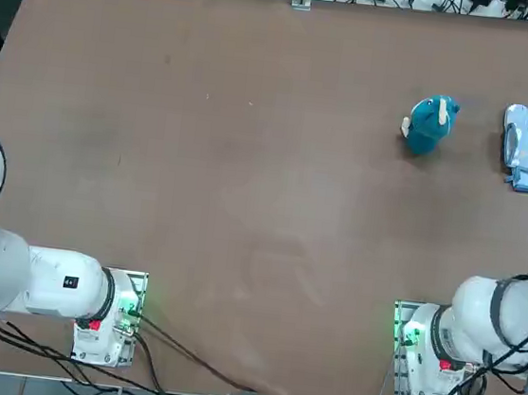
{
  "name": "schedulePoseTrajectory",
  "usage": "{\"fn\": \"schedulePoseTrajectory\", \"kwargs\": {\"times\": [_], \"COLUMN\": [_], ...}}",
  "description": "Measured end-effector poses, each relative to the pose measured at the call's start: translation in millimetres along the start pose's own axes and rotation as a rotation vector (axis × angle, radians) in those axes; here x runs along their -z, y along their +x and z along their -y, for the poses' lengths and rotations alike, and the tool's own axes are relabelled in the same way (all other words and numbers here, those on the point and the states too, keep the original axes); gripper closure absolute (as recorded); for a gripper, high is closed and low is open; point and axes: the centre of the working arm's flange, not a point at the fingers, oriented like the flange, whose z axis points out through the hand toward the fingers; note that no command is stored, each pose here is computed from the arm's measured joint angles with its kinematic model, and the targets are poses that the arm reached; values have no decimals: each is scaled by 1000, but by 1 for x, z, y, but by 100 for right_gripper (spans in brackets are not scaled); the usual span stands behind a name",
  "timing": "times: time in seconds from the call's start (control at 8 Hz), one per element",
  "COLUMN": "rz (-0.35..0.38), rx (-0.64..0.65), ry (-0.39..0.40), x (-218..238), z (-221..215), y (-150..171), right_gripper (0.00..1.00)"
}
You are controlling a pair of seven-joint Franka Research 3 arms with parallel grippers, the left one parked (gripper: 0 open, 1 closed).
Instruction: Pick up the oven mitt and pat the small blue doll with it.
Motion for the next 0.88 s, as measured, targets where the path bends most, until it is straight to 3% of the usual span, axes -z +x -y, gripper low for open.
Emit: {"fn": "schedulePoseTrajectory", "kwargs": {"times": [0.38, 0.88], "rz": [12, 13], "rx": [22, -12], "ry": [-14, 33], "x": [9, -3], "z": [27, 8], "y": [-16, -34], "right_gripper": [0, 0]}}
